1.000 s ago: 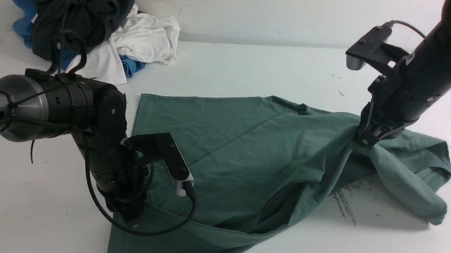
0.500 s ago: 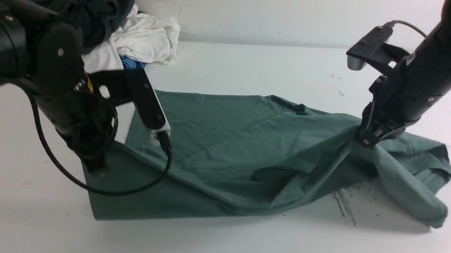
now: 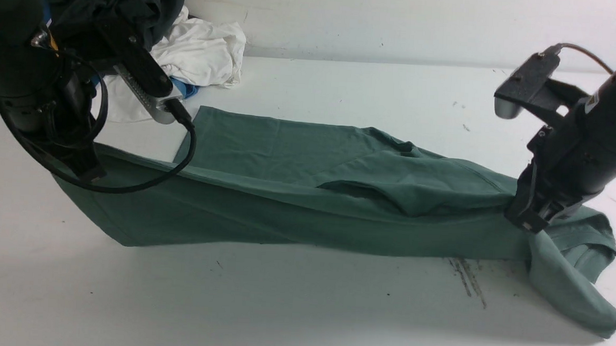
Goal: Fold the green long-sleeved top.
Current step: Use both arms to drag the lower edge of the fabric forward and fold it over the upper edge
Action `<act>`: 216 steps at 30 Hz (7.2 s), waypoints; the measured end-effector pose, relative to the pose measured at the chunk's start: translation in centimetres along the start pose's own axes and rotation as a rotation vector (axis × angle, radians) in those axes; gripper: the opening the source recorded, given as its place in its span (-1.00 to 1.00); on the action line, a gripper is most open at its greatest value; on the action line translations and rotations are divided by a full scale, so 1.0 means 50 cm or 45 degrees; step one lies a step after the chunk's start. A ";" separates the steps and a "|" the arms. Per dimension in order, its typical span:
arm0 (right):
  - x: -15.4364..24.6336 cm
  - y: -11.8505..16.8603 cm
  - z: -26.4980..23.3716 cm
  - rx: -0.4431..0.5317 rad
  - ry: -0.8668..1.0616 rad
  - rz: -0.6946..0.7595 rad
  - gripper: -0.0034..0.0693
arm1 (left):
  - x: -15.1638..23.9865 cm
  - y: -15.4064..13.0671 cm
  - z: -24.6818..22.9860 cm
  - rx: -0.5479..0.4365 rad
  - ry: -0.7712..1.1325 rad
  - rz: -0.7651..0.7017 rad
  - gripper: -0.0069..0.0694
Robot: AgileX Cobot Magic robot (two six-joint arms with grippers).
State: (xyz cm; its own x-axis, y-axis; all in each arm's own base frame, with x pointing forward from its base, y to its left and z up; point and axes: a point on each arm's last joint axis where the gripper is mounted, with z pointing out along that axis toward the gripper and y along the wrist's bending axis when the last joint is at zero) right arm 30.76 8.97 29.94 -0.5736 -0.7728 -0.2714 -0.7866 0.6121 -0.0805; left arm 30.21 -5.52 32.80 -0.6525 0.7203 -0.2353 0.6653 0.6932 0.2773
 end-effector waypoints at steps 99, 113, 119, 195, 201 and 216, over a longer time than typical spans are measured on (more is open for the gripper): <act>0.171 -0.201 0.190 0.298 0.201 0.939 0.44 | -0.254 0.099 0.454 0.278 -0.067 -0.445 -0.84; 0.175 -0.205 0.231 0.340 0.111 0.905 -0.78 | -0.253 0.099 0.455 0.272 -0.060 -0.389 -0.84; 0.174 -0.191 0.174 0.352 0.110 0.899 -0.85 | -0.248 0.101 0.454 0.262 -0.028 -0.365 -0.84; -0.258 0.121 0.296 -0.074 -0.247 0.058 -0.94 | 0.106 -0.067 0.257 0.266 0.157 -0.583 -0.42; -0.277 0.144 0.361 -0.098 -0.203 0.021 -0.94 | 0.108 -0.070 0.278 0.283 0.191 -0.583 -0.42; -0.332 0.091 0.368 0.059 -0.540 0.322 -0.94 | 0.109 -0.075 0.320 0.331 0.278 -0.582 -0.42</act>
State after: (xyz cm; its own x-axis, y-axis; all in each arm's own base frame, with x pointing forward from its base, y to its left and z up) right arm 40.89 27.67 16.41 -0.5943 -0.4690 -0.6533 -0.6181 0.7861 -0.0020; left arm 29.95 -3.80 15.59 -0.9365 0.3433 -0.0715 0.3472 0.9364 -0.0520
